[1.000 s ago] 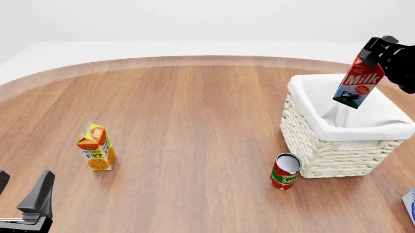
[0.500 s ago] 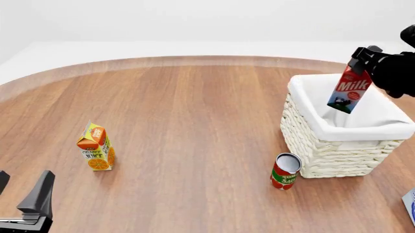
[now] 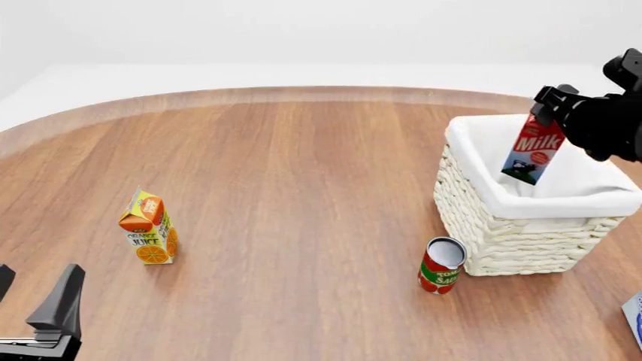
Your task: Pick the milk and place it in the basket.
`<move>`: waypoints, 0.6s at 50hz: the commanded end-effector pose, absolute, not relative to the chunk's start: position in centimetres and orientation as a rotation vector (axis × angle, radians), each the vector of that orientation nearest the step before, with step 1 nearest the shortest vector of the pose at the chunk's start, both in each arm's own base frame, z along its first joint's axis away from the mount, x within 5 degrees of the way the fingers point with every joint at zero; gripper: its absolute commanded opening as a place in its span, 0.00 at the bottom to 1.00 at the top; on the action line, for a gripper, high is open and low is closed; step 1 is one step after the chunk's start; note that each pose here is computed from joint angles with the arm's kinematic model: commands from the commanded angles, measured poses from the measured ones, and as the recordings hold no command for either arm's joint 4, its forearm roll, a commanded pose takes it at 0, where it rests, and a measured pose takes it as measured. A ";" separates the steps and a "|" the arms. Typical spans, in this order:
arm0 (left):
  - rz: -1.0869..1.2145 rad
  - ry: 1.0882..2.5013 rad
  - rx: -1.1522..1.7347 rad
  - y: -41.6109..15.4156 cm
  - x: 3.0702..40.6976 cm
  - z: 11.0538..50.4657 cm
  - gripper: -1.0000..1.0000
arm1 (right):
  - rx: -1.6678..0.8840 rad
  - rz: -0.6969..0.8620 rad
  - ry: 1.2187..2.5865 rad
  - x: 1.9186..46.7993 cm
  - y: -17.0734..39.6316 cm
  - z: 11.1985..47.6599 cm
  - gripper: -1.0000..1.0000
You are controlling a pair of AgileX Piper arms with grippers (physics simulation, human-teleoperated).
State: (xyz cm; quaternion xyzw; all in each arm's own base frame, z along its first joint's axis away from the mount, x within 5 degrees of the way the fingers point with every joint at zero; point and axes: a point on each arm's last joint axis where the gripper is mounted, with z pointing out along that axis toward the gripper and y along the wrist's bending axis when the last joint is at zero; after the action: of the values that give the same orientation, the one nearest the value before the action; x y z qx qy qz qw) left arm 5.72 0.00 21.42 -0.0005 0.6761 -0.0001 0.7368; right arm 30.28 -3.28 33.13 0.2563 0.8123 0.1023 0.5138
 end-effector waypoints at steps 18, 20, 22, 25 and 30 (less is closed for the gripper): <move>-0.001 1.485 -0.002 0.0 5.7 21.4 1.00 | 0.655 0.247 1.934 31.4 -4.1 32.3 0.00; 0.001 1.485 0.000 0.0 5.7 21.4 1.00 | 0.661 0.245 1.937 31.6 -4.2 32.0 0.00; 0.000 1.485 -0.002 0.0 5.7 21.4 1.00 | 0.670 0.243 1.941 31.8 -4.4 31.7 0.00; 0.001 1.485 0.000 0.0 5.7 21.4 1.00 | 0.674 0.239 1.941 31.9 -4.6 31.5 0.00; -0.001 1.485 -0.001 0.0 5.7 21.5 1.00 | 0.675 0.234 1.944 32.0 -4.7 31.4 0.00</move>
State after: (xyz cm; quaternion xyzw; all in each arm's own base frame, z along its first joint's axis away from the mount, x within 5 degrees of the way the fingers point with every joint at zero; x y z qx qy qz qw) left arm 5.72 0.00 21.44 -0.0005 0.6761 -0.0001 0.7368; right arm 31.66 -4.38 31.00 0.2724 0.8169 0.0926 0.4999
